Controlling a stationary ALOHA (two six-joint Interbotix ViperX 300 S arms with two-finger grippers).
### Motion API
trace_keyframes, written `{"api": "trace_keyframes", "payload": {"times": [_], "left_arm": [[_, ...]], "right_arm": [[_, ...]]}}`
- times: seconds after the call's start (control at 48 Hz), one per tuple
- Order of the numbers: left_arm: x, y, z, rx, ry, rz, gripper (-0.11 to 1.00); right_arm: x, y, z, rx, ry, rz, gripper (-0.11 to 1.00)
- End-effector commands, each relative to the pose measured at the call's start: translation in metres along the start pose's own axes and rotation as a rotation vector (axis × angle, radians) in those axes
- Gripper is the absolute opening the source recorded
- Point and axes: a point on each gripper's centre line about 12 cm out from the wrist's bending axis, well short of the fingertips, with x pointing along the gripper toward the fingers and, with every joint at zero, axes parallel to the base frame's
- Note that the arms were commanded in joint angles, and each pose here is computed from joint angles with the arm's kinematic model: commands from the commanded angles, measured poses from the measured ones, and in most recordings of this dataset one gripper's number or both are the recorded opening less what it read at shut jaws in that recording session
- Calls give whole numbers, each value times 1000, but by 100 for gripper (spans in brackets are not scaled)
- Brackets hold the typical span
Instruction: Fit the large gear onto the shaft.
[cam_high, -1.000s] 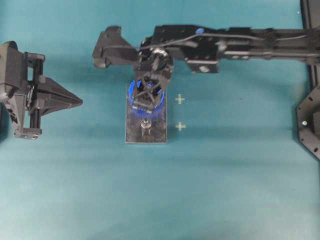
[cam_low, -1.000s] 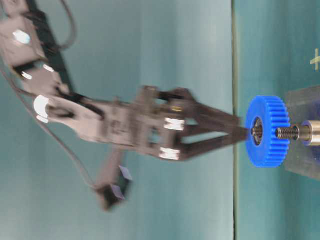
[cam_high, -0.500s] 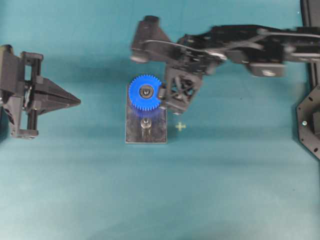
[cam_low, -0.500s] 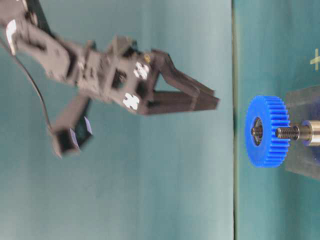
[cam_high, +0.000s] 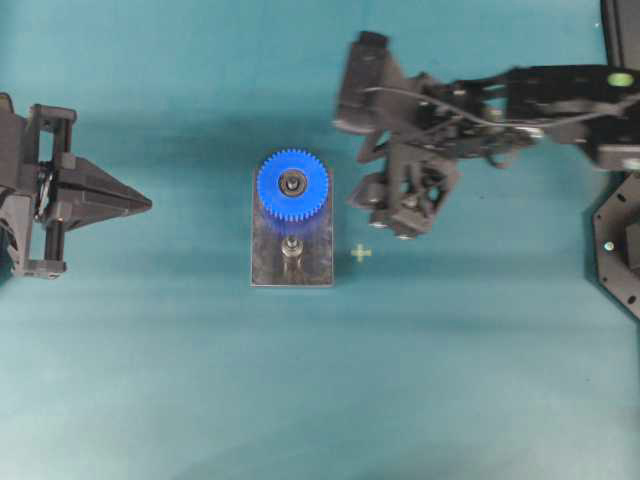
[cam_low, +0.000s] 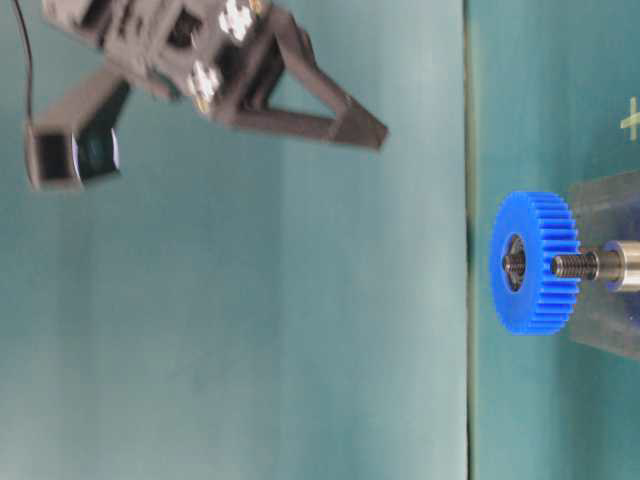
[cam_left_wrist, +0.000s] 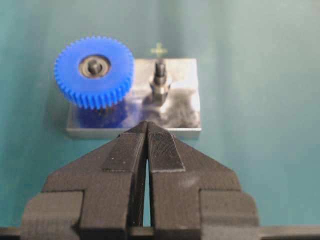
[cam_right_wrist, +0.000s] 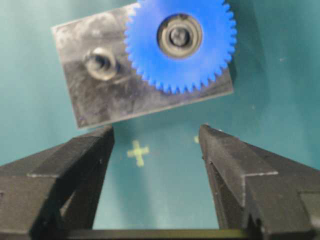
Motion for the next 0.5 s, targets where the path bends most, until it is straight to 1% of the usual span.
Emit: {"api": "trace_keyframes", "payload": {"times": [0.0,0.083,0.25,0.417,0.479], "left_arm": [[1,0,4,5,-12,1,0],[1,0,2,5,-6,-1,0],[0,0,2,2,-11,-1,0],[0,0,-2,-2,-3,-1,0],[0,0,-2,-2,-3,-1,0]], "right_arm": [[-17,2,-2,-8,-80,10,70],[-22,1,-9,-13,-123,14,70],[-29,3,-31,-37,-217,27,69],[-35,3,-52,-84,-358,41,70],[-38,2,-64,-100,-430,47,70]]}}
